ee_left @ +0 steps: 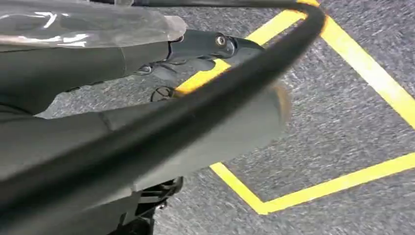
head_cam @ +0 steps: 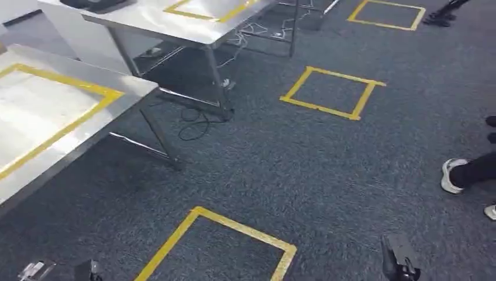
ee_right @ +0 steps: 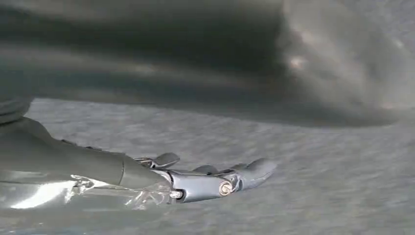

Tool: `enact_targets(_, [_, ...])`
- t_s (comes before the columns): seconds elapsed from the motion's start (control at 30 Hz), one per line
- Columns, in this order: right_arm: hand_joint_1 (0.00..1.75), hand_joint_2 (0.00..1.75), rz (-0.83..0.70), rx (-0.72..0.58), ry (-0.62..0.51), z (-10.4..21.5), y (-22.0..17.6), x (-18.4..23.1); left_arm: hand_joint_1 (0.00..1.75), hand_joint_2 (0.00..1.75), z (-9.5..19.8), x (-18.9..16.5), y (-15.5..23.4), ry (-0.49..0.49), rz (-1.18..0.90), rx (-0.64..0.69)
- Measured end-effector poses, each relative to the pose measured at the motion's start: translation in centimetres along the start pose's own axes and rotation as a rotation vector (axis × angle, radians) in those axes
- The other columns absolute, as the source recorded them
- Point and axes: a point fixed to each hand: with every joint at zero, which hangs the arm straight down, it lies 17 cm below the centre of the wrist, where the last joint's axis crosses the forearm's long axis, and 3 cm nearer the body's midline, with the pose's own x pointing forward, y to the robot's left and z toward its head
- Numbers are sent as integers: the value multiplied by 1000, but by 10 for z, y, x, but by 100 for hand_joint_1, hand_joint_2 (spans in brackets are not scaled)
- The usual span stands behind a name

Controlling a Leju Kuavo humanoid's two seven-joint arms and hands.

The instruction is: Take the parts from the cabinet and place them on the table.

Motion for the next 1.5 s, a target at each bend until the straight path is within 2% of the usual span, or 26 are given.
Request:
enact_targets(0.77, [0,0,8,-11,221,27,-6,-78,0,0,1,-5,2,3,25,20])
enact_targets(1.5, [0,0,-18,-8,245,32,0,-86,0,0,1,-2,-3,-3,23,14])
